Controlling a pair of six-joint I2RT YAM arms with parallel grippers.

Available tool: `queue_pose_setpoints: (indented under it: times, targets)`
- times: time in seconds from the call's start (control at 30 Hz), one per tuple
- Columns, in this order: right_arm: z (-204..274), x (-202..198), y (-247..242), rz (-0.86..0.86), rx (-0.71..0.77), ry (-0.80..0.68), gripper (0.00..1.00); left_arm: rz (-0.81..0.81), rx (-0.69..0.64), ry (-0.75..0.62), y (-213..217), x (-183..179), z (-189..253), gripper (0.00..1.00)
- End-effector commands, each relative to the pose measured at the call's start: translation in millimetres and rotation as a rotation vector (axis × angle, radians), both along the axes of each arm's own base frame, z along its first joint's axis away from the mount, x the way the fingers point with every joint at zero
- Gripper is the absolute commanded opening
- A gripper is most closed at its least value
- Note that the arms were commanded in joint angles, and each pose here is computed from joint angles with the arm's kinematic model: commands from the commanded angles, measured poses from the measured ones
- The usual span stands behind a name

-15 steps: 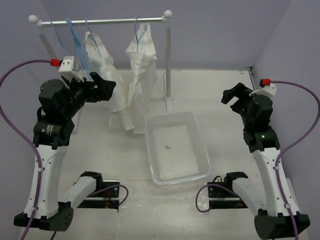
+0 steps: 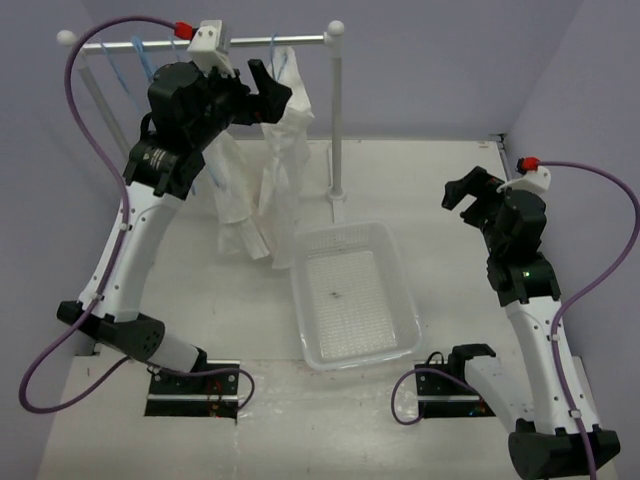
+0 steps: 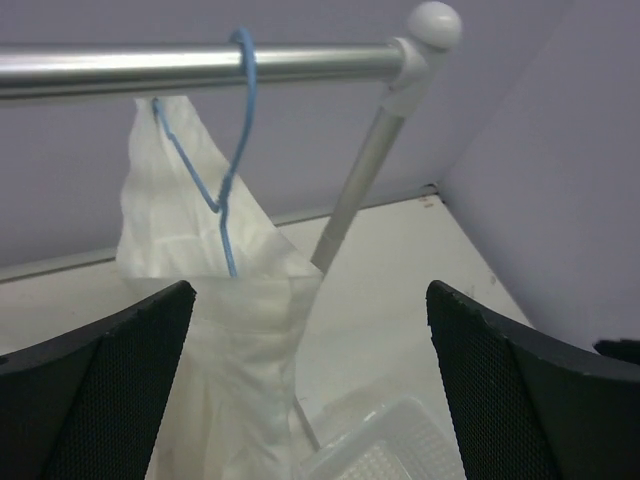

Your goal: Remove the skirt from the hanger

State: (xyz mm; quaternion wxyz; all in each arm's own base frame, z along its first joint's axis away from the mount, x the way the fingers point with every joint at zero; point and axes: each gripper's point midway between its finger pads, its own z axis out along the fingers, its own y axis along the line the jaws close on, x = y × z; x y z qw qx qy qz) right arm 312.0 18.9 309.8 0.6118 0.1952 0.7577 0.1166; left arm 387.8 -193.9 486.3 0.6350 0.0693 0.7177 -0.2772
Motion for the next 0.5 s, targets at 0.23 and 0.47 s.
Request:
queue_pose_setpoints:
  times: [0.23, 0.47]
  targets:
    - [19, -2, 4, 0.048, -0.036, -0.043, 0.99, 0.233, 0.064, -0.079, 13, 87, -4, 0.85]
    - [16, -3, 3, 0.042, -0.046, -0.03, 0.99, 0.288, 0.117, -0.056, 14, 115, -33, 0.61]
